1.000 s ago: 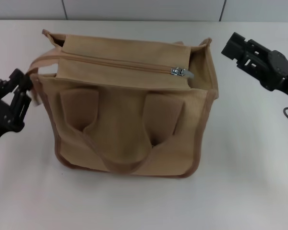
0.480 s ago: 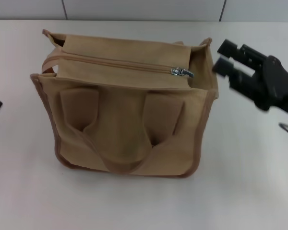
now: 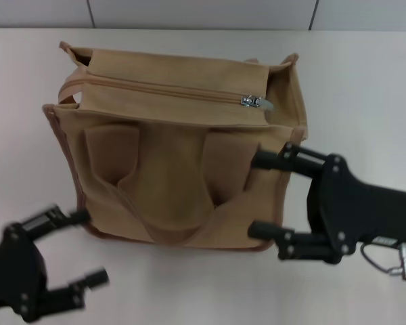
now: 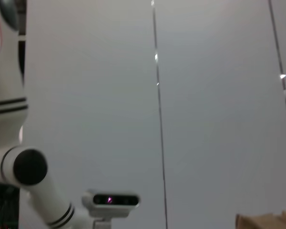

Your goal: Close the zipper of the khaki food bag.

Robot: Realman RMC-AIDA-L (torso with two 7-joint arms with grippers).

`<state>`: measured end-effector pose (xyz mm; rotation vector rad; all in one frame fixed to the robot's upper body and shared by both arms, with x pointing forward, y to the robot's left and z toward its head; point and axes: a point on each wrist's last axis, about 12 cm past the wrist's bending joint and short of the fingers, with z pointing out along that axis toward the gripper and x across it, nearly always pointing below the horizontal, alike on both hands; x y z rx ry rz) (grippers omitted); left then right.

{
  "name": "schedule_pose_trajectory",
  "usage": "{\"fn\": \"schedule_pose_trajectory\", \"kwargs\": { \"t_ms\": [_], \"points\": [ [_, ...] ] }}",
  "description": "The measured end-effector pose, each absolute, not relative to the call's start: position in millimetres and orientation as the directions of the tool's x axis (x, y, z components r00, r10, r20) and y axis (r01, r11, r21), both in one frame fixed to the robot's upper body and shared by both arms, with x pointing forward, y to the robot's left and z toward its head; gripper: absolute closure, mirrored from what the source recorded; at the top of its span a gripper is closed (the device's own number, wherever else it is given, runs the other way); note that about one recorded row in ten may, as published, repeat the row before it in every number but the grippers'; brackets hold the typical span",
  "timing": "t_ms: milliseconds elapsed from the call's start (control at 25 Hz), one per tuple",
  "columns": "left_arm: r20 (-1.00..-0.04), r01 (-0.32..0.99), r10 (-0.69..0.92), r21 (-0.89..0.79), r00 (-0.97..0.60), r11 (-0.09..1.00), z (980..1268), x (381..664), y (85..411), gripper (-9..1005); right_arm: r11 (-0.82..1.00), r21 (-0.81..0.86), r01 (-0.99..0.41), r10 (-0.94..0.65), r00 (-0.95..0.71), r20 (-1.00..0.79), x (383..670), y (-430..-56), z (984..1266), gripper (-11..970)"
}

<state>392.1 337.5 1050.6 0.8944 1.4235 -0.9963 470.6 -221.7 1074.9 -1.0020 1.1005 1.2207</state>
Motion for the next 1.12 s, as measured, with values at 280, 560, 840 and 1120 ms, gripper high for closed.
{"fn": "schedule_pose_trajectory", "kwargs": {
  "t_ms": [280,560,840,1120],
  "points": [
    [-0.989,0.97,0.119,-0.06,-0.09,0.237,1046,403,324,164,0.018,0.009,-1.0,0.037,-0.008,-0.999,465,-213,1056,160],
    [-0.988,0.977,0.135,-0.045,-0.075,0.21,1047,413,316,164,0.032,0.038,-0.999,-0.051,-0.04,-0.998,465,-213,1045,160],
    [-0.983,0.977,0.161,-0.057,-0.091,0.206,1045,416,316,164,0.06,0.126,-0.99,-0.114,-0.132,-0.985,468,-214,1038,160],
    [-0.978,0.978,0.182,-0.069,-0.106,0.197,1041,415,312,164,0.078,0.12,-0.99,-0.139,-0.13,-0.982,472,-214,1036,160]
  ]
}}
